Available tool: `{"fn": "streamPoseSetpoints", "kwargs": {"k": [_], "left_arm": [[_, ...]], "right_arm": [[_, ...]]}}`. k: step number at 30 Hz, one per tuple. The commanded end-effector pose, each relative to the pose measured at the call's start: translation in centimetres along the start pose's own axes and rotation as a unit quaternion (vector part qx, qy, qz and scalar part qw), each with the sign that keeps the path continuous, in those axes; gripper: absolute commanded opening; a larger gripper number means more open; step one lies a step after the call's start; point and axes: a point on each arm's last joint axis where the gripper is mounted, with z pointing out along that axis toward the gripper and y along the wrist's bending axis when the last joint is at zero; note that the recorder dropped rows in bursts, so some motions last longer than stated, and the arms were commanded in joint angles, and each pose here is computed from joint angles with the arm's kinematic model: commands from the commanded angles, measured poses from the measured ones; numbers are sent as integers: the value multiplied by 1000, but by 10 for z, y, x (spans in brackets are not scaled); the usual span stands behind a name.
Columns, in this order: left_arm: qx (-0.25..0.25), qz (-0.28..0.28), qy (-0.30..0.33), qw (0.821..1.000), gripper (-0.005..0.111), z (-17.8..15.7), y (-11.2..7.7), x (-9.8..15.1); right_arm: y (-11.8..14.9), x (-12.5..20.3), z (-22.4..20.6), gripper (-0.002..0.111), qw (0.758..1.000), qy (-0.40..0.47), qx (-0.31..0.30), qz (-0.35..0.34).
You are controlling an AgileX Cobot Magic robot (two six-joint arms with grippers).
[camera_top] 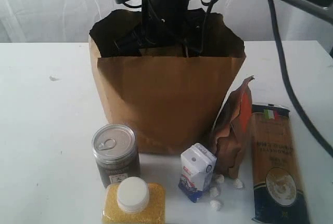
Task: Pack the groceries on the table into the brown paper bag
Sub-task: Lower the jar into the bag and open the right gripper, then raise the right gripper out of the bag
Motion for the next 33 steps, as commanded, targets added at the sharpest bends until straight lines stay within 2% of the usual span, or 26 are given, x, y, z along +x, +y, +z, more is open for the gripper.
{"fn": "streamPoseSetpoints", "kwargs": {"k": [1,4,13,25,33], "left_arm": [[-2,-1,-2,1000,0,0,0,1],[-2,-1,-2,1000,0,0,0,1],[-2,-1,-2,1000,0,0,0,1],[-2,-1,-2,1000,0,0,0,1],[-2,-1,-2,1000,0,0,0,1]], "right_arm": [[-6,-1,-17,81,1000,-23,9,-6],[-7,-1,-17,82,1000,-23,12,-7],[-4,-1,-17,100,999,-22,0,23],[-3,-1,-21,101,999,-26,-4,27],[-7,2,-64,101,997,-69,-17,35]]}}
